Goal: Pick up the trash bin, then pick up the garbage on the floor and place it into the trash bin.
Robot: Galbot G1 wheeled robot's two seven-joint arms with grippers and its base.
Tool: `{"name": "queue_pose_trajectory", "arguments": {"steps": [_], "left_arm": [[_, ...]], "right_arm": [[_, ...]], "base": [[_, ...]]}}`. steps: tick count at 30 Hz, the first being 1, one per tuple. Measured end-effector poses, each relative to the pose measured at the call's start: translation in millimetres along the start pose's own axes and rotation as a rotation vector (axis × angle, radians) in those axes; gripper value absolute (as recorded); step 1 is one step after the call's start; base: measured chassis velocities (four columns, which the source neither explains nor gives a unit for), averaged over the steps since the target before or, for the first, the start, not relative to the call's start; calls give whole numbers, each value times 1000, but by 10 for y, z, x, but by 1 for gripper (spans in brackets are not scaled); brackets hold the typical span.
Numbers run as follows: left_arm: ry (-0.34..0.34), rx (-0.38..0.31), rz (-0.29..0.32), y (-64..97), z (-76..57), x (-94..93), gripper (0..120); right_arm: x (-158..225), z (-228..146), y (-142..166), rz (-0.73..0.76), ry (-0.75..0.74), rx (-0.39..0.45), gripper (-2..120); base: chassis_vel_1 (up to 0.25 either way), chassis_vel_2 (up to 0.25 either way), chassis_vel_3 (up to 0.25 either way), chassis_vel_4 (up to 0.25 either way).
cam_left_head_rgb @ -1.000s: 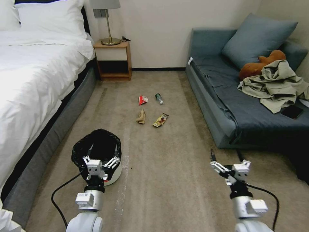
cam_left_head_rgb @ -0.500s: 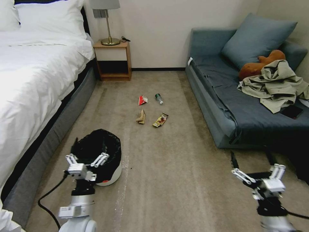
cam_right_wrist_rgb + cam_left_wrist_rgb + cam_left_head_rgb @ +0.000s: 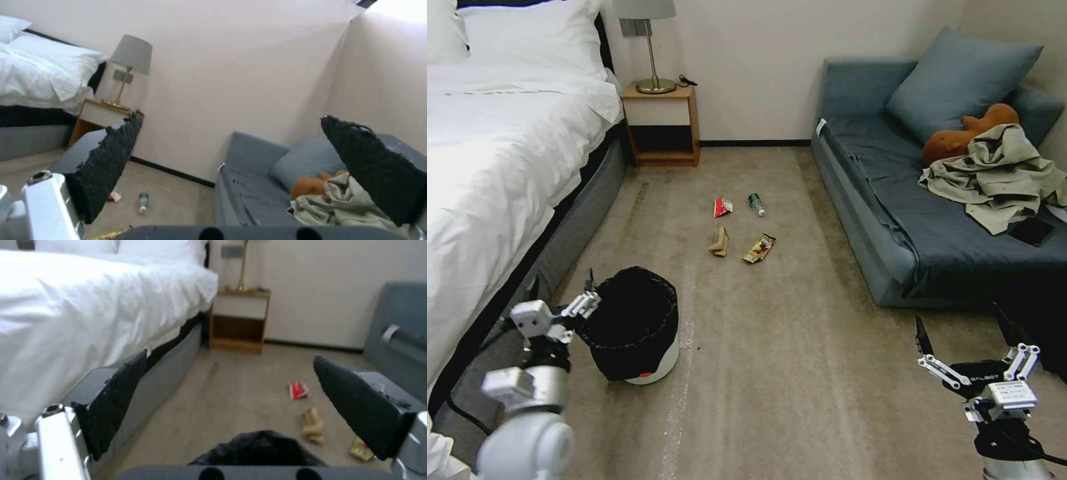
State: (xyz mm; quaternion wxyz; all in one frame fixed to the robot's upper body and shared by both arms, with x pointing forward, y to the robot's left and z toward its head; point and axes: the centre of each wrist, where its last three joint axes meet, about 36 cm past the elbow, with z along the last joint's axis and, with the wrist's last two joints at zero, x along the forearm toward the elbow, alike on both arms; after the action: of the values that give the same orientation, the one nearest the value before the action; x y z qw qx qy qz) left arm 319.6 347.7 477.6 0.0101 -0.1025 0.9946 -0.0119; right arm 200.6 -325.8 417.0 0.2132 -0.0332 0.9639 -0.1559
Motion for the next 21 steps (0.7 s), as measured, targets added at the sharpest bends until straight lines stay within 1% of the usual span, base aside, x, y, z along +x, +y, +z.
{"name": "queue_pose_trajectory", "arguments": {"steps": [1, 2, 3, 4, 5, 6, 7, 8, 9, 10, 11, 12, 13, 14, 15, 16, 18, 19, 20, 21], "left_arm": [[0, 0, 0, 0, 0, 0, 100], [24, -5, 5, 39, -60, -57, 100], [73, -15, 12, 112, -119, -186, 100], [73, -15, 12, 112, -119, -186, 100], [113, -19, 13, 163, -148, -298, 100], [141, -17, 16, 181, -168, -355, 100], [141, -17, 16, 181, -168, -355, 100], [206, 9, 19, 199, -216, -448, 100], [317, 41, 36, 212, -283, -548, 100], [317, 41, 36, 212, -283, -548, 100], [420, 61, 61, 251, -361, -668, 100], [517, 83, 79, 319, -459, -838, 100], [517, 83, 79, 319, -459, -838, 100], [570, 93, 81, 372, -529, -976, 100], [620, 93, 66, 438, -596, -1153, 100], [620, 93, 66, 438, -596, -1153, 100], [680, 98, 18, 575, -690, -1457, 100], [680, 98, 18, 575, -690, -1457, 100], [701, 103, -3, 641, -725, -1574, 100], [722, 108, -30, 735, -786, -1708, 100]], "right_arm": [[0, 0, 0, 0, 0, 0, 100], [0, -3, 1, -1, 1, 0, 100], [-1, -5, 8, -3, 1, -2, 100], [-1, -5, 8, -3, 1, -2, 100], [-6, -6, 27, -8, 1, -6, 100], [-9, -8, 33, -9, 0, -8, 100], [-9, -8, 33, -9, 0, -8, 100], [-12, -8, 38, -10, 0, -9, 100], [-15, -19, 42, -12, -1, -10, 100], [-15, -19, 42, -12, -1, -10, 100], [-19, -38, 46, -13, -1, -12, 100], [-21, -43, 48, -12, -2, -15, 100], [-21, -43, 48, -12, -2, -15, 100], [-21, -43, 51, -12, -2, -17, 100], [-17, -43, 59, -13, -1, -21, 100], [-17, -43, 59, -13, -1, -21, 100], [-2, -25, 68, -13, 6, -25, 100], [-2, -25, 68, -13, 6, -25, 100], [6, -12, 72, -13, 10, -28, 100], [10, 2, 77, -13, 13, -30, 100]], "base": [[0, 0, 0, 0], [0, 0, 0, 0], [0, 0, 0, 0], [0, 0, 0, 0], [0, 0, 0, 0], [0, 0, 0, 0], [0, 0, 0, 0], [0, 0, 0, 0], [0, 0, 0, 0], [0, 0, 0, 0], [0, 0, 0, 0], [0, 0, 0, 0], [0, 0, 0, 0], [0, 0, 0, 0], [0, 0, 0, 0], [0, 0, 0, 0], [0, 0, 0, 0], [0, 0, 0, 0], [0, 0, 0, 0], [0, 0, 0, 0]]}}
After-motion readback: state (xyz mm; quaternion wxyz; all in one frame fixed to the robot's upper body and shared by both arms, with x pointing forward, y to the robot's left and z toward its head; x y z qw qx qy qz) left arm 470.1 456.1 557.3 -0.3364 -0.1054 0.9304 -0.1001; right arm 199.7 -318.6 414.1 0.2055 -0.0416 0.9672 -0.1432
